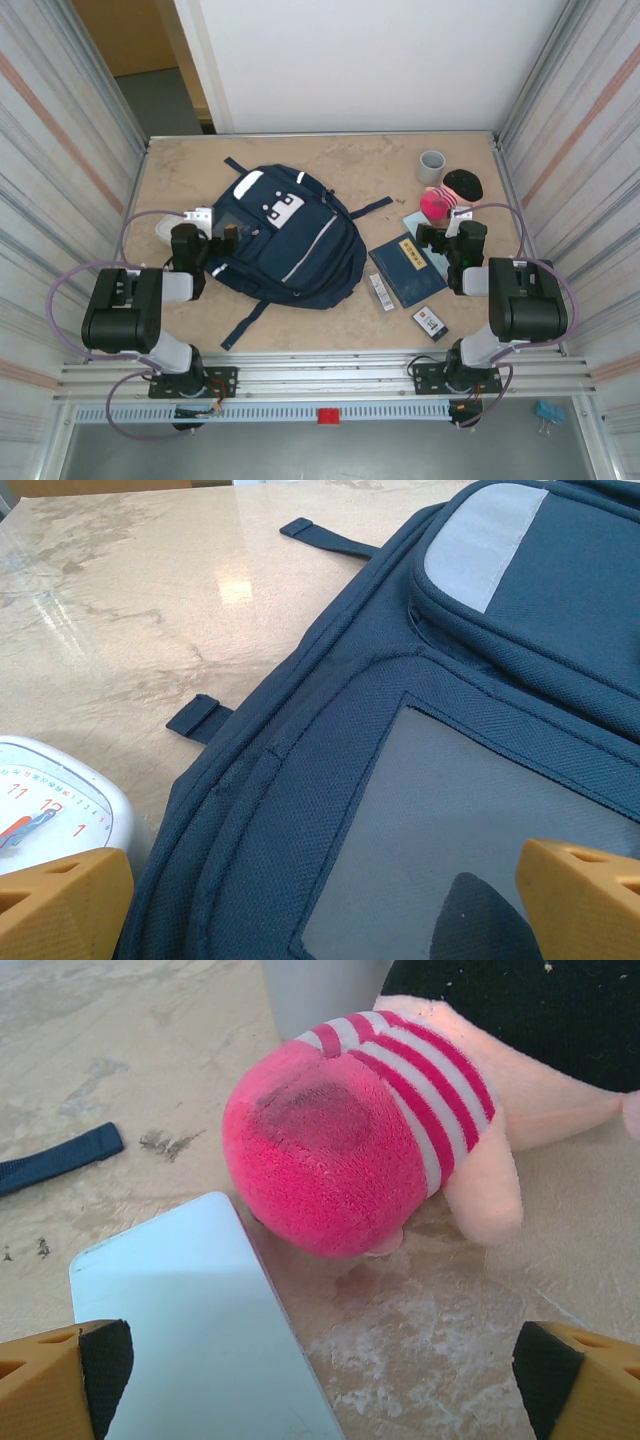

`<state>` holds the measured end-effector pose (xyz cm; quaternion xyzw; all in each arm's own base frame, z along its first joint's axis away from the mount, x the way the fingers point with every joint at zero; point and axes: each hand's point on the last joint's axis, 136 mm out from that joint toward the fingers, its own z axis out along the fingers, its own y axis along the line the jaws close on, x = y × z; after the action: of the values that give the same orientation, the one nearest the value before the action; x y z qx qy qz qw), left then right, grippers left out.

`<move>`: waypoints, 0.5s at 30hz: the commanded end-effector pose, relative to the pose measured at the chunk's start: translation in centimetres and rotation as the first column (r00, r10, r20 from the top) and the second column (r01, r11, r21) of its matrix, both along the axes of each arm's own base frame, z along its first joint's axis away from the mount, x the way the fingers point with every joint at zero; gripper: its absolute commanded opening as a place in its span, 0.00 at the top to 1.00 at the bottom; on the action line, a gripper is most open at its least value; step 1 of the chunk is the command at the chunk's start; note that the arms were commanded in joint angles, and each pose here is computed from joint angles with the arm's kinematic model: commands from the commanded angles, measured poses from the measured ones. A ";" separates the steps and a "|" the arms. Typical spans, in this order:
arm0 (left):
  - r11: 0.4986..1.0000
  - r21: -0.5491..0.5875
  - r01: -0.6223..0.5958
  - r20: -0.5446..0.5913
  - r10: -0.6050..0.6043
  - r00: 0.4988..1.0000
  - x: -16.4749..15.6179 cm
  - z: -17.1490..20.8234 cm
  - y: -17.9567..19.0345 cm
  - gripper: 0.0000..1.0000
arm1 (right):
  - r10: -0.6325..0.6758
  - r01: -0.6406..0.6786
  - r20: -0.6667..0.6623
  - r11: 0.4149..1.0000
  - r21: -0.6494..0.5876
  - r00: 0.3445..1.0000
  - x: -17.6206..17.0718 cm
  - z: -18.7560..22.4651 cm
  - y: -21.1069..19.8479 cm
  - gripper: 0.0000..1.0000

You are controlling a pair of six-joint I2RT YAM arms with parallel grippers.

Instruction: Pack the student bag

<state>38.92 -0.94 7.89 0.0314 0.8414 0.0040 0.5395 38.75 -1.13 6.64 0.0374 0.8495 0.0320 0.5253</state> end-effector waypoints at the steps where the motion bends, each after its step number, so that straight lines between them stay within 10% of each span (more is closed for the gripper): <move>1: 1.000 0.007 0.016 0.035 -0.016 0.999 0.7 1.2 -0.1 0.01 | -0.014 0.014 0.045 1.000 0.006 0.999 0.7 1.4 -0.2 0.01; 15: 1.000 0.010 0.016 0.038 -0.016 0.999 0.6 1.2 -0.1 0.01 | -0.013 0.013 0.051 1.000 0.009 0.999 0.7 1.5 -0.2 0.01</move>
<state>38.92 -0.94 7.89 0.0314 0.8414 0.0040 0.5395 38.75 -1.12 6.64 0.0373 0.8495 0.0321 0.5253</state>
